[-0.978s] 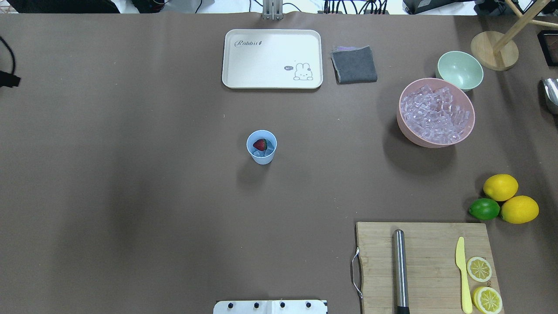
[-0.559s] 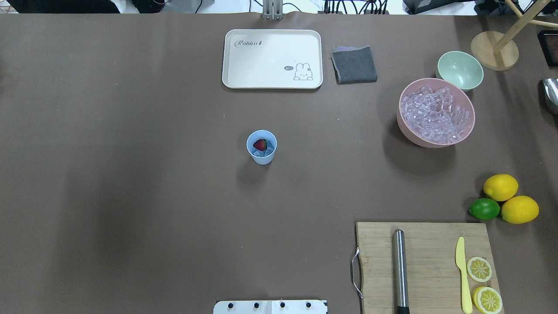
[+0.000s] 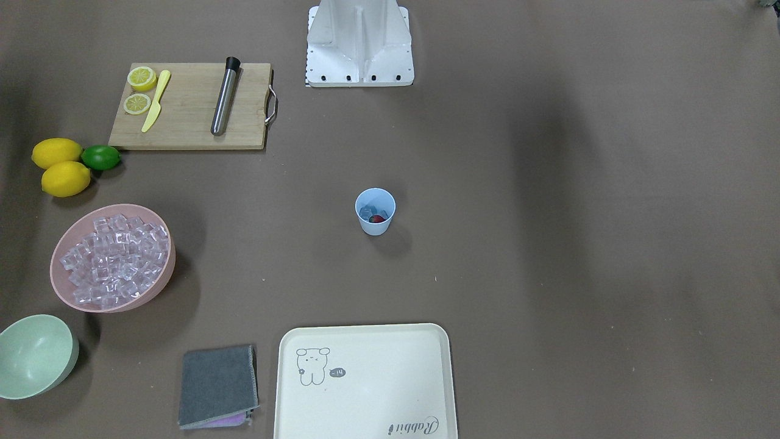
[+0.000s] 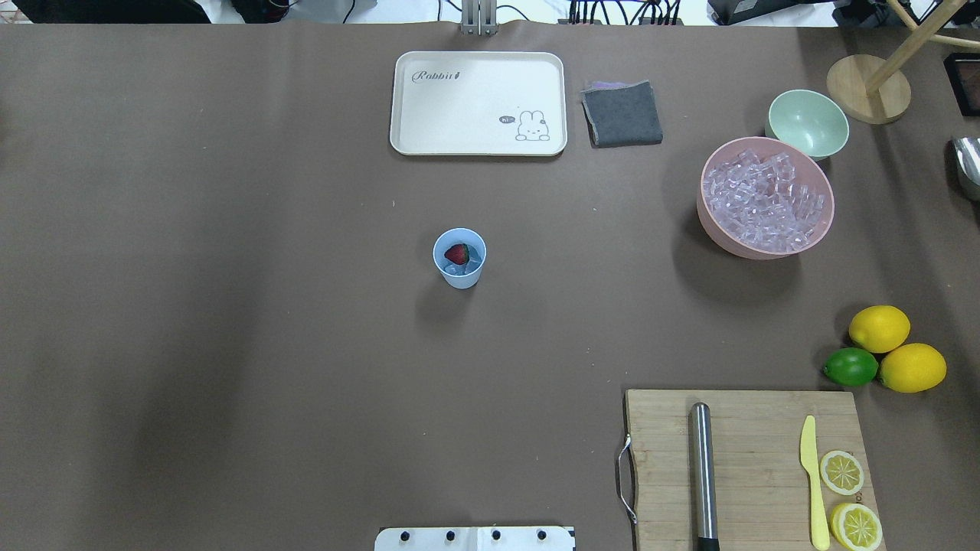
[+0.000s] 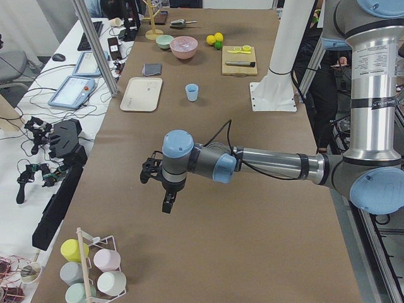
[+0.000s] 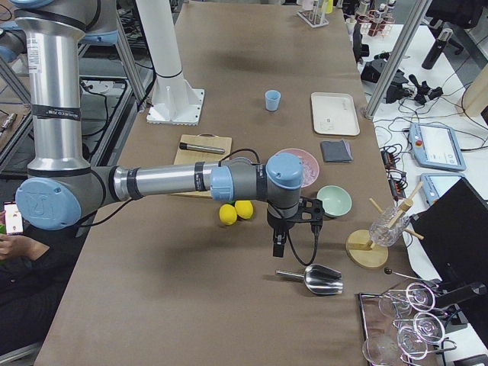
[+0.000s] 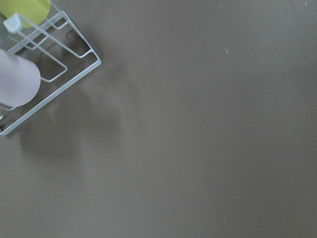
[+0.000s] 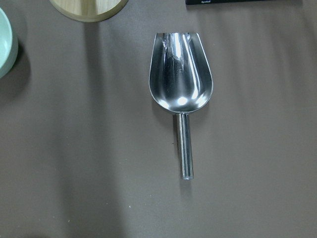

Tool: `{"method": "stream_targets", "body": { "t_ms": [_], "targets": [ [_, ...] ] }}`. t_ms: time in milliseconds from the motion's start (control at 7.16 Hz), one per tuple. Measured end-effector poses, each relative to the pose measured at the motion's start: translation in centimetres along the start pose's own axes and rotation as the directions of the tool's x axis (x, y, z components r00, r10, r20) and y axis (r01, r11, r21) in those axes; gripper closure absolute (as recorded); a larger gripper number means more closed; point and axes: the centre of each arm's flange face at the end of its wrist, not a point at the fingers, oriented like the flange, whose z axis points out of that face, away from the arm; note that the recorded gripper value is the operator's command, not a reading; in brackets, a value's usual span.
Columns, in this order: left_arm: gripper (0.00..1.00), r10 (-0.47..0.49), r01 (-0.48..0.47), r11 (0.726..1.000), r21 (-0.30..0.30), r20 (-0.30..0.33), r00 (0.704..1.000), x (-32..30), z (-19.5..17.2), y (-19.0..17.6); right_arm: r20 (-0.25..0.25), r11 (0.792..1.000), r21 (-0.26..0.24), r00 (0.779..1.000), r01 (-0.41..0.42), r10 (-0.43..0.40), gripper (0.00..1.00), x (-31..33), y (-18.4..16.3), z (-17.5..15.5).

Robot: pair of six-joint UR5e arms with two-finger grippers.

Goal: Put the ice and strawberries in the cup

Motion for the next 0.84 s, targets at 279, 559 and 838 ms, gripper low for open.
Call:
{"method": "stream_targets", "body": {
  "t_ms": [279, 559, 838],
  "targets": [
    [0.02, 0.002, -0.002, 1.0, 0.004, 0.002, 1.0, -0.15, -0.23, -0.34, 0.003, 1.0, -0.001, 1.0, 0.0, 0.0, 0.01, 0.0, 0.06, 0.04],
    [0.02, 0.006, -0.006, 1.0, 0.008, 0.002, 1.0, -0.11, -0.33, -0.44, 0.004, 1.0, -0.001, 1.0, -0.001, 0.001, 0.01, -0.03, 0.03, 0.02],
    [0.02, 0.008, -0.008, 1.0, 0.01, 0.002, 1.0, -0.11, -0.33, -0.49, 0.004, 1.0, -0.001, 1.0, -0.001, 0.001, 0.01, -0.07, -0.01, -0.01]
  ]
}}
